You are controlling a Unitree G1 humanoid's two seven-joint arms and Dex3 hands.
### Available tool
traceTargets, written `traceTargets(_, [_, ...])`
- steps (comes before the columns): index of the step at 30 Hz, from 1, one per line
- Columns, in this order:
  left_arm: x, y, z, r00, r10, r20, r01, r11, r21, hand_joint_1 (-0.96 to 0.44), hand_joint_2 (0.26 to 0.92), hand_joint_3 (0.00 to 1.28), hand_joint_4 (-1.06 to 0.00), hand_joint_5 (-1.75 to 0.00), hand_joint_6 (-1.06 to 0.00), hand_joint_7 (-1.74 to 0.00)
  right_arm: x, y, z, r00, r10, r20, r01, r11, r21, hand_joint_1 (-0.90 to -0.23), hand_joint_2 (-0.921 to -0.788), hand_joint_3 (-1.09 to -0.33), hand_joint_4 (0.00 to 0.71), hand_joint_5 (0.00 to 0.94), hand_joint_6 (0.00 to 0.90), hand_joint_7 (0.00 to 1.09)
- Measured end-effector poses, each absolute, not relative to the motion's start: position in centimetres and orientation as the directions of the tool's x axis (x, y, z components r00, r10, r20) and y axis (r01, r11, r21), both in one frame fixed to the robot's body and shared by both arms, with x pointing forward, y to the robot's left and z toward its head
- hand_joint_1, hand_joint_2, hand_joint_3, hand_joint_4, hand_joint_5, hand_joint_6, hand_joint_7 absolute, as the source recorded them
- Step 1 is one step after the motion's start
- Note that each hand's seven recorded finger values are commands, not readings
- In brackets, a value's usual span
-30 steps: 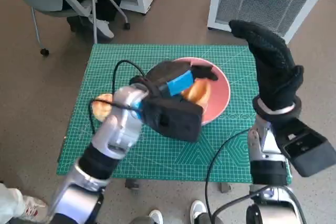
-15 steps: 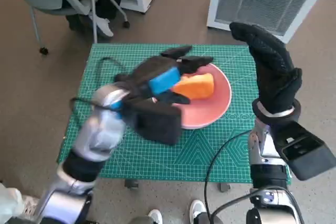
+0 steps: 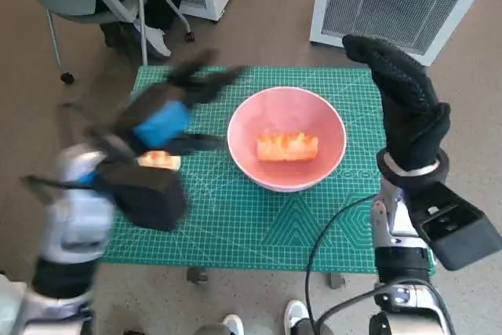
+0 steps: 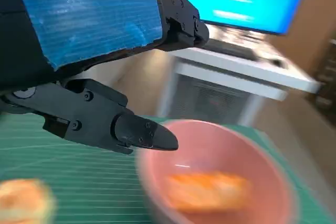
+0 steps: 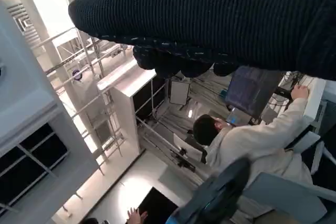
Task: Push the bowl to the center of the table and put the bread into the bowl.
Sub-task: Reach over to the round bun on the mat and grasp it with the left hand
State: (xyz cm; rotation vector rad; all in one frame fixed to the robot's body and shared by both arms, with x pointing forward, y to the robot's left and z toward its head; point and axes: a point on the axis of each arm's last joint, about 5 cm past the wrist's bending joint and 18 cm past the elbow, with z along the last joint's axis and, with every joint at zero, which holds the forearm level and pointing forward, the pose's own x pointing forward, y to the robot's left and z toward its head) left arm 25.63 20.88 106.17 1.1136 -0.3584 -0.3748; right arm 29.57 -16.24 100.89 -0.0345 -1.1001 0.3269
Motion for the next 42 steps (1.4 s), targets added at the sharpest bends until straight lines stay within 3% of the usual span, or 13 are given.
traceTargets(7, [24.5,23.3,106.0,0.924,-0.377,0.061,0.093,0.377,0.922,-0.42,0.92,0.04,-0.1,-0.01,-0.29,-0.02,29.6,-16.2,100.9,0.411,0.279,0.868,-0.246,0.951,-0.189,-0.601,-0.921,-0.816,0.236,0.051,-0.001,0.68])
traceTargets(16, [24.4,25.1,104.7,0.955,-0.295,-0.007,0.117,0.359,0.926,-0.42,0.913,0.01,-0.11,-0.01,-0.3,-0.02,29.8,-16.0,100.6,0.424,0.282,0.861,-0.255,0.949,-0.185,-0.604,-0.921,-0.805,0.232,0.063,-0.001,0.68])
traceTargets(35, [26.8,25.5,99.7,0.95,-0.203,-0.238,0.301,0.383,0.873,-0.32,0.892,0.0,-0.24,-0.03,-0.4,-0.05,30.3,-16.0,100.8,0.414,0.31,0.856,-0.277,0.938,-0.206,-0.598,-0.921,-0.797,0.225,0.087,-0.001,0.68])
traceTargets(42, [28.1,25.0,98.5,0.933,-0.16,-0.323,0.361,0.402,0.842,-0.24,0.892,0.0,-0.37,-0.04,-0.48,-0.08,30.3,-16.1,101.0,0.406,0.322,0.855,-0.279,0.935,-0.219,-0.597,-0.921,-0.801,0.219,0.096,-0.001,0.68])
